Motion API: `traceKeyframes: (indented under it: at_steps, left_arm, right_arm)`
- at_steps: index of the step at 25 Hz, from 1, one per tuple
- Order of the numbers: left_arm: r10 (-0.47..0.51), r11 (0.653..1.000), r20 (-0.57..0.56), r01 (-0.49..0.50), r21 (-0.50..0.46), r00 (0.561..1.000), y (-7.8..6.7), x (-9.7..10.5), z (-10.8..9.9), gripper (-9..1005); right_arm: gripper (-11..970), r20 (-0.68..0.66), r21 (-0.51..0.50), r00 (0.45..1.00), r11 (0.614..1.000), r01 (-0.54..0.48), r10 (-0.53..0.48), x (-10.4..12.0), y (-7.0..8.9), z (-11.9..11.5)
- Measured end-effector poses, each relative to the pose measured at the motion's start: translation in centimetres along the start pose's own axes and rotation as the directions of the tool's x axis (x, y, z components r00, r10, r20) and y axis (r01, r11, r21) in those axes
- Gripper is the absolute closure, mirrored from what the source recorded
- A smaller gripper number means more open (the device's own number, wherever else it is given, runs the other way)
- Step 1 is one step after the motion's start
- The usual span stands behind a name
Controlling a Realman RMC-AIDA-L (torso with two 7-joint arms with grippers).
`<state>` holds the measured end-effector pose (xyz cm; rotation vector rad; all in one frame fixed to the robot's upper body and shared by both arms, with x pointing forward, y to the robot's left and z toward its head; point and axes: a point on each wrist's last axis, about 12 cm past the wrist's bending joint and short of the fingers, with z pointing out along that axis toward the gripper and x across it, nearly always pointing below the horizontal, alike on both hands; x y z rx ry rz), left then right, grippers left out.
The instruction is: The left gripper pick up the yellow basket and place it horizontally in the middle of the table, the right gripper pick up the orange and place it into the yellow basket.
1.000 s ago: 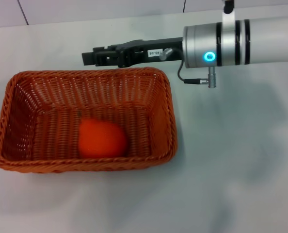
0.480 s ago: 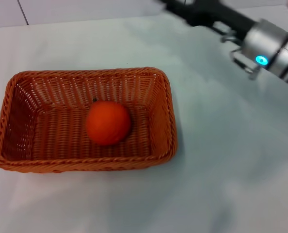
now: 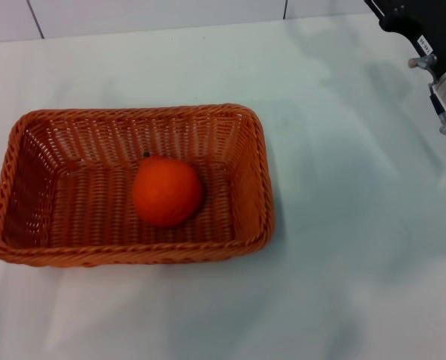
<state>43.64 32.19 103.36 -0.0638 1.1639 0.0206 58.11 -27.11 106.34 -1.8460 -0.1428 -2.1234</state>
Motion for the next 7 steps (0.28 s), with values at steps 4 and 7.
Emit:
traceKeyframes:
  at_steps: [4, 7]
  left_arm:
    - [-0.026, 1.000, -0.002, 0.026, -0.005, 1.000, -0.15, 0.03, -0.23, 260]
    - [-0.047, 0.999, -0.001, 0.047, -0.010, 0.999, -0.25, 0.03, -0.44, 260]
  right_arm:
    - [164, 0.005, -0.004, 1.000, 1.000, -0.008, 0.008, -0.11, 0.02, -0.09]
    - [164, 0.015, -0.008, 1.000, 1.000, -0.013, 0.013, -0.27, -0.02, -0.07]
